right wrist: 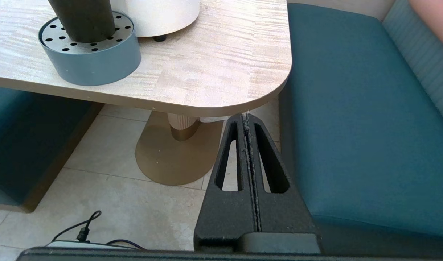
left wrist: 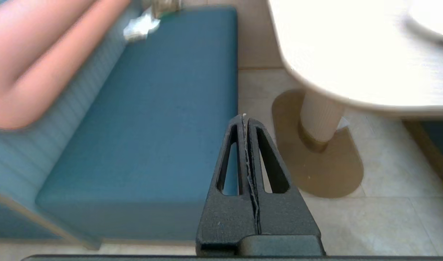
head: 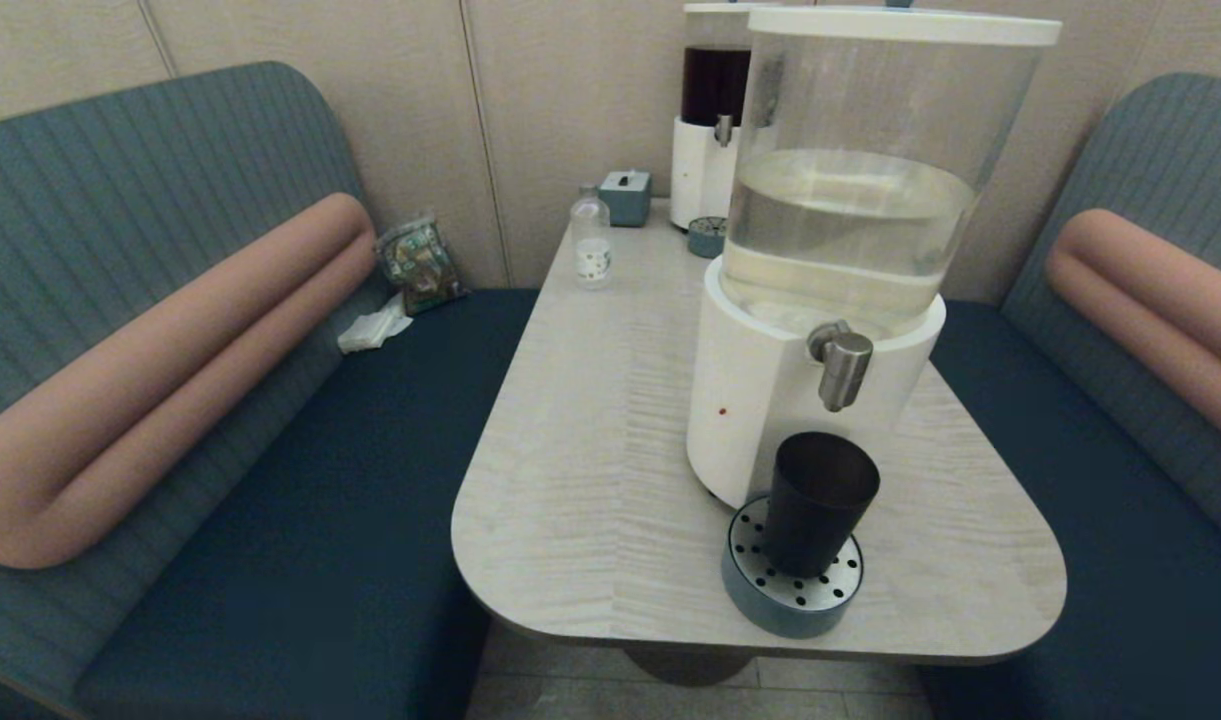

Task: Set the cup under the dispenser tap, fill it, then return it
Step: Place the cup next to the water dispenser

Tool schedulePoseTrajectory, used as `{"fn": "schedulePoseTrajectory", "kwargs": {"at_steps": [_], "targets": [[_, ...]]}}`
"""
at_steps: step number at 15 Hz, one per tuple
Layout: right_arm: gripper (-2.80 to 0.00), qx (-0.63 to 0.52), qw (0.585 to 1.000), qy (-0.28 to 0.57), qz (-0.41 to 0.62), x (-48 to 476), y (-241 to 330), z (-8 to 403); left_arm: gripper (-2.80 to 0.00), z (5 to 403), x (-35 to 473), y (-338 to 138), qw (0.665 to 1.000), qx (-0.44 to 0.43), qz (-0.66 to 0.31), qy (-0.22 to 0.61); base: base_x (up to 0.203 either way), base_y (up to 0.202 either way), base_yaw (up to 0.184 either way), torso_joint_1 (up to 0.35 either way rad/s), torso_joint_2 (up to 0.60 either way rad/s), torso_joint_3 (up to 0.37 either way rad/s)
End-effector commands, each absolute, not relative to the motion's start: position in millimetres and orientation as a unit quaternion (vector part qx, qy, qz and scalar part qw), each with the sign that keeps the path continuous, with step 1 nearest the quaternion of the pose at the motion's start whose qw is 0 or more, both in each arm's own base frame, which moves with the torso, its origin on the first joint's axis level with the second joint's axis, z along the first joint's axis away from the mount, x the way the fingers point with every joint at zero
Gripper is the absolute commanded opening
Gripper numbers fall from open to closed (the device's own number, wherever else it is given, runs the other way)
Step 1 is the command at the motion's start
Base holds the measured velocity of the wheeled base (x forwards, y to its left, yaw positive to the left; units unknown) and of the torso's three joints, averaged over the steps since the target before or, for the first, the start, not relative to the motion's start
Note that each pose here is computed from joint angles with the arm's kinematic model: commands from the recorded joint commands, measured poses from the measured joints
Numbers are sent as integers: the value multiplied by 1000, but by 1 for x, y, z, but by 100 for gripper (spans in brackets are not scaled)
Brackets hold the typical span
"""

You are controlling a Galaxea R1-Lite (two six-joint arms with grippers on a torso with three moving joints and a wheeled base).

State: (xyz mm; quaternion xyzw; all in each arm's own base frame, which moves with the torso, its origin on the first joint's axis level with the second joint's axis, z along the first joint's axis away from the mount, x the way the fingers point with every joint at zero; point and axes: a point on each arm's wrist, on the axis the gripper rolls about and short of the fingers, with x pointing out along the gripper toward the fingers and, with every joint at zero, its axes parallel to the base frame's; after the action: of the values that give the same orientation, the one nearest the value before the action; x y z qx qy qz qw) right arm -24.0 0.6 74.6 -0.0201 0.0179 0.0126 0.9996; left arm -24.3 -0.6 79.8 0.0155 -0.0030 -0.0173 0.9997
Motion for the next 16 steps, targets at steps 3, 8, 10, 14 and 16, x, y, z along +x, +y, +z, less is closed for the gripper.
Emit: {"fn": "schedulePoseTrajectory", "kwargs": {"at_steps": [3,8,10,14,16], "targets": [[-280,-20,1000,19,13,-24,1,75,-280,155,-43,-2,997,13,-40,-71,0,0,0,0,0,0],[-280,-20,1000,19,13,-24,1,75,-280,242,1,-8,981,-7,-191,1,0,0,0,0,0,0],[-280,-20,1000,20,13,-24,1,74,-280,254,40,-11,966,9,-257,15,0,0,0,0,0,0],[-280,-20,1000,19,13,-24,1,75,-280,241,125,-17,924,37,-381,9,0,0,0,0,0,0],[-280,-20,1000,19,13,-24,1,75,-280,222,162,-19,898,51,-437,-8,0,0,0,0,0,0]]}}
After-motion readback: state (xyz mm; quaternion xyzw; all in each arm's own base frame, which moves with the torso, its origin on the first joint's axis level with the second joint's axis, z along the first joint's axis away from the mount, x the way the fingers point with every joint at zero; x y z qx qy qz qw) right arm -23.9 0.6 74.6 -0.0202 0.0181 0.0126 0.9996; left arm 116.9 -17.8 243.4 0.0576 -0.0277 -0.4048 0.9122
